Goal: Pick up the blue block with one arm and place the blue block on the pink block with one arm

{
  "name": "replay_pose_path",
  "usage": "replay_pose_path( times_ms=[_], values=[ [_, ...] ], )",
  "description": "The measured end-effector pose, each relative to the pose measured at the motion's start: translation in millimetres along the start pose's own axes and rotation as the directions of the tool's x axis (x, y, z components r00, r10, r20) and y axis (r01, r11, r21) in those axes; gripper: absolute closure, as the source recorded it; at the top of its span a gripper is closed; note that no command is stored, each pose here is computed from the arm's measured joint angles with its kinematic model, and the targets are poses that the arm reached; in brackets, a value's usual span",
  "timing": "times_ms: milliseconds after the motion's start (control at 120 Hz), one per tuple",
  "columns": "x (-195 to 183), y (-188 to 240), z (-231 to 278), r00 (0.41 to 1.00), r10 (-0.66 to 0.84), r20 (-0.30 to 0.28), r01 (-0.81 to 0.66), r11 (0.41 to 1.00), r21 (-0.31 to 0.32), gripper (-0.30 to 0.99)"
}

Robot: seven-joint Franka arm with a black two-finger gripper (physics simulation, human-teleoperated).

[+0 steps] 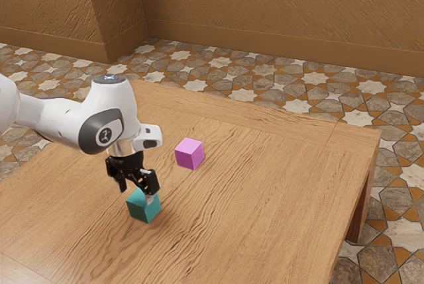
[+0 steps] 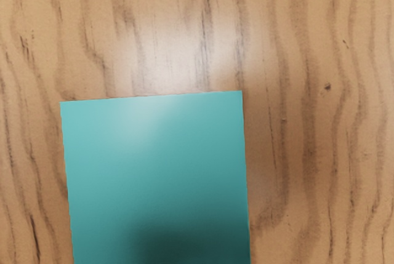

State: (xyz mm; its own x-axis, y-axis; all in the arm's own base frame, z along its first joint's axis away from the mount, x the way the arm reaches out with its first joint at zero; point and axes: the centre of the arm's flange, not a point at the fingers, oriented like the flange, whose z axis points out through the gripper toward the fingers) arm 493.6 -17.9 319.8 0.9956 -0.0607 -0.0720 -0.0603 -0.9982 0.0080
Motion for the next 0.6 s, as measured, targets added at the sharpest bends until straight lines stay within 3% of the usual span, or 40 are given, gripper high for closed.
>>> replay_pose_path(
  times_ms=[600],
  values=[
    [16, -9, 19, 0.999, -0.013, 0.029, 0.013, 1.000, -0.002, 0.00]
  ],
)
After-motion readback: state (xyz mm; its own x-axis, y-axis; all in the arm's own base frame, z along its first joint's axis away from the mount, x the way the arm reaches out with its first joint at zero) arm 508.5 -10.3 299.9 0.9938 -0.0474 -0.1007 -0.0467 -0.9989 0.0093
